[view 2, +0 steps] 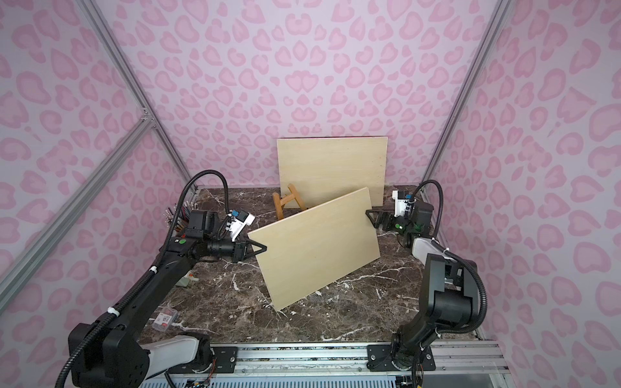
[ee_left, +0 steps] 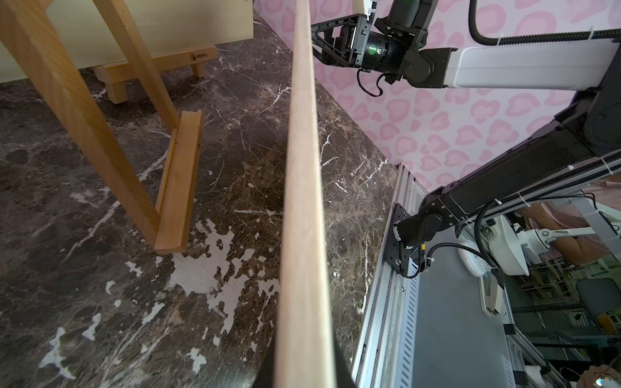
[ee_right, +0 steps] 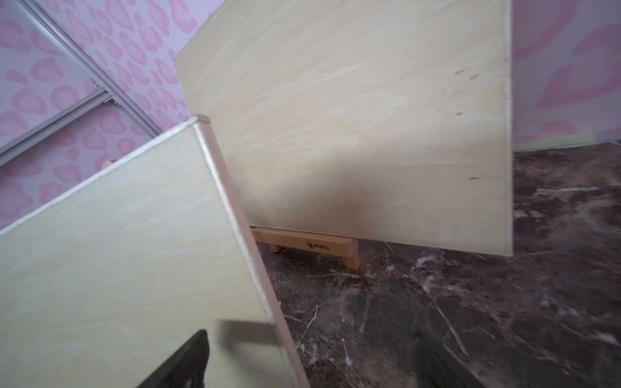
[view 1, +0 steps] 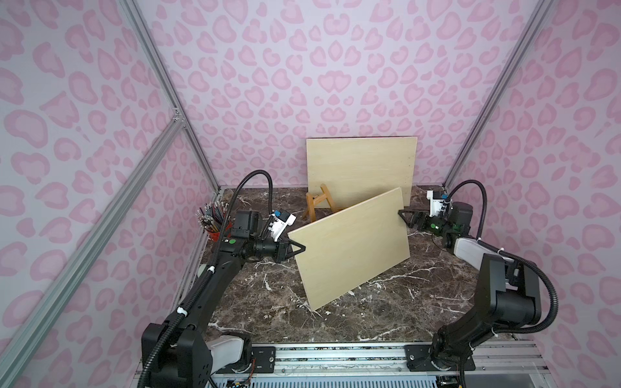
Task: Disassemble the easel
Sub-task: Place the drawing board at the corner of the board.
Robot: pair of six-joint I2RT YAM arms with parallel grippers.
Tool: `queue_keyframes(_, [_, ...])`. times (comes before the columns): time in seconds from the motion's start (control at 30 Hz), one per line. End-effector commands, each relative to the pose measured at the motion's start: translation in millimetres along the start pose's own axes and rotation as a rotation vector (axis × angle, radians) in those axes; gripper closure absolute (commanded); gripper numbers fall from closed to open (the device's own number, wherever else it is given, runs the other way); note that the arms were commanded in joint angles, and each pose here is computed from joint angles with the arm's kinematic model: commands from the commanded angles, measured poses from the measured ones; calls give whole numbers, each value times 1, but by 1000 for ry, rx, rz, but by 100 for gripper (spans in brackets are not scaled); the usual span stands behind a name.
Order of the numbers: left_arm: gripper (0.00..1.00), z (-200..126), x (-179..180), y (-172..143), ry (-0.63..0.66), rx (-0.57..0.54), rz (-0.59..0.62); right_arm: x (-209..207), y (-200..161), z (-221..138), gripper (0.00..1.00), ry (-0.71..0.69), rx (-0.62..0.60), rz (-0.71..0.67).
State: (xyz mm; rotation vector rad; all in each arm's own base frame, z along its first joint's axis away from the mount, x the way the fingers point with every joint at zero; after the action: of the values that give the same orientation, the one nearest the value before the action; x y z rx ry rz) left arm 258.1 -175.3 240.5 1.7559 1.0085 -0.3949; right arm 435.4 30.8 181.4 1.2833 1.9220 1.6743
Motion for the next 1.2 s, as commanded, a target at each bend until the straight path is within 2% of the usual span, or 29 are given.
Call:
queue_keyframes(0.0, [98,-2,-12,10,-63,-27,71,19,-15,6,5,172,75,-28])
queue_keyframes(0.3, [98,0,-9,11,-69,-18,73,39,-44,22,6,304,169,26])
queue_keyframes(0.47, [98,2,-5,15,-60,-33,69,54,-57,16,9,322,176,66])
queue_keyframes(0.93, [98,5,35,20,130,-204,-75,84,-121,-38,12,133,238,271])
queue_keyframes(1.17, [98,14,53,13,245,-232,-115,88,-142,-55,13,8,266,347])
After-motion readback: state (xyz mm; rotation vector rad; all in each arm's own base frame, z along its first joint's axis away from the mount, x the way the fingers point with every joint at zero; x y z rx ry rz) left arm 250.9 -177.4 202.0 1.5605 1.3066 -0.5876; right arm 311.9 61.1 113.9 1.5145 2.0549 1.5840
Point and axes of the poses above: each gripper's point midway between its finger pads, its own z axis out along the fingers, its own x axis along the line the jaws close on, y = z × x, the point moved 2 cm from there along -z, back along the fingers, and after that the axes turned 11 degrees about -z, right-handed, at the moved point
